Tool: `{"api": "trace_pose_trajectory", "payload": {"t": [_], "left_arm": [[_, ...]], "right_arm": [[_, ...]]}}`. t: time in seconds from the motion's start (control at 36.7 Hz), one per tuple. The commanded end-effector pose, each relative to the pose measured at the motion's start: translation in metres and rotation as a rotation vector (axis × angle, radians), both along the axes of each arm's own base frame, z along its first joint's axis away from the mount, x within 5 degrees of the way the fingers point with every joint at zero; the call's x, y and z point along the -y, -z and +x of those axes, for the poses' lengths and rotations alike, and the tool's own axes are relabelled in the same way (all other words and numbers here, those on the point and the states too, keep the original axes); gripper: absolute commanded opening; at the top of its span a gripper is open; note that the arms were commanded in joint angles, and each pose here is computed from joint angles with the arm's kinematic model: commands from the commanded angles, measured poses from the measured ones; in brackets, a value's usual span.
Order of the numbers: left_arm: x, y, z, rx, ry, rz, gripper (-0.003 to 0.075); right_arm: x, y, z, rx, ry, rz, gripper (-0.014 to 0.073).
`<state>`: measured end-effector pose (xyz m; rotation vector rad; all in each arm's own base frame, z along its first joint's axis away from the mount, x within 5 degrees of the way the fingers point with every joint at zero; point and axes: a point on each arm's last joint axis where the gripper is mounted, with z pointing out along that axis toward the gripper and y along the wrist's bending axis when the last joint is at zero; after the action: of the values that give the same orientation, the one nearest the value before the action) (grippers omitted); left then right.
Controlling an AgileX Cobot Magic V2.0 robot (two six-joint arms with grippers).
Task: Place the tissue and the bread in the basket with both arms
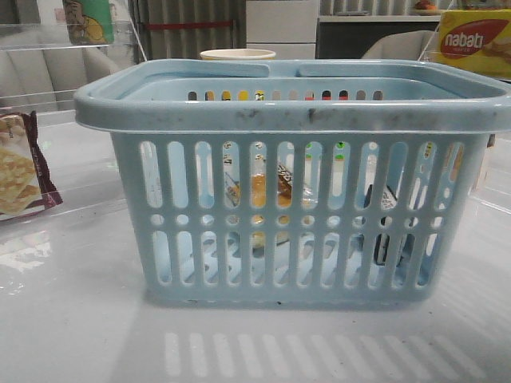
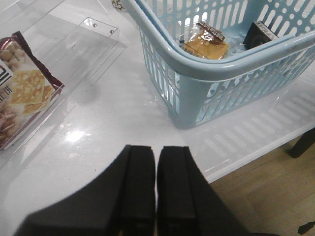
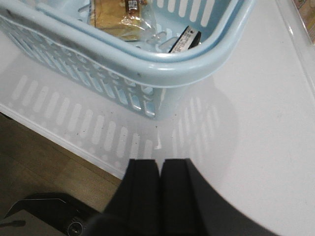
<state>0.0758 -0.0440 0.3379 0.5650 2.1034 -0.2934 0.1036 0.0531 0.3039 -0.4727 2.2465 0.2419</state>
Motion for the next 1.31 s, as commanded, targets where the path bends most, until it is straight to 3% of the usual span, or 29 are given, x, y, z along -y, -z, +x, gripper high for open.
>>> {"api": "trace_pose_trajectory", "payload": {"t": [0.0, 0.57, 0.71, 1.01, 1.28], "left_arm": [[0.002, -0.014, 0.002, 0.069, 0.001, -0.072, 0.0097], [0.003, -0.013, 0.001, 0.073, 0.002, -0.078, 0.0097], [-0.014, -0.01, 0.0, 0.212, -0.093, -0.013, 0.0097], [-0.034, 0.04, -0.013, 0.511, -0.323, -0.149, 0.0097], [-0.041, 0.096, -0.02, 0.592, -0.441, -0.183, 0.0097]], "right_arm": [[0.0, -0.013, 0.003, 0.088, 0.003, 0.025, 0.0056], [0.002, -0.01, 0.001, 0.047, 0.007, 0.002, 0.0057], [0.002, -0.01, 0.001, 0.046, 0.007, 0.002, 0.0057], [0.002, -0.01, 0.001, 0.043, 0.008, 0.0, 0.0057], [0.002, -0.009, 0.001, 0.041, 0.008, -0.001, 0.0057]]}}
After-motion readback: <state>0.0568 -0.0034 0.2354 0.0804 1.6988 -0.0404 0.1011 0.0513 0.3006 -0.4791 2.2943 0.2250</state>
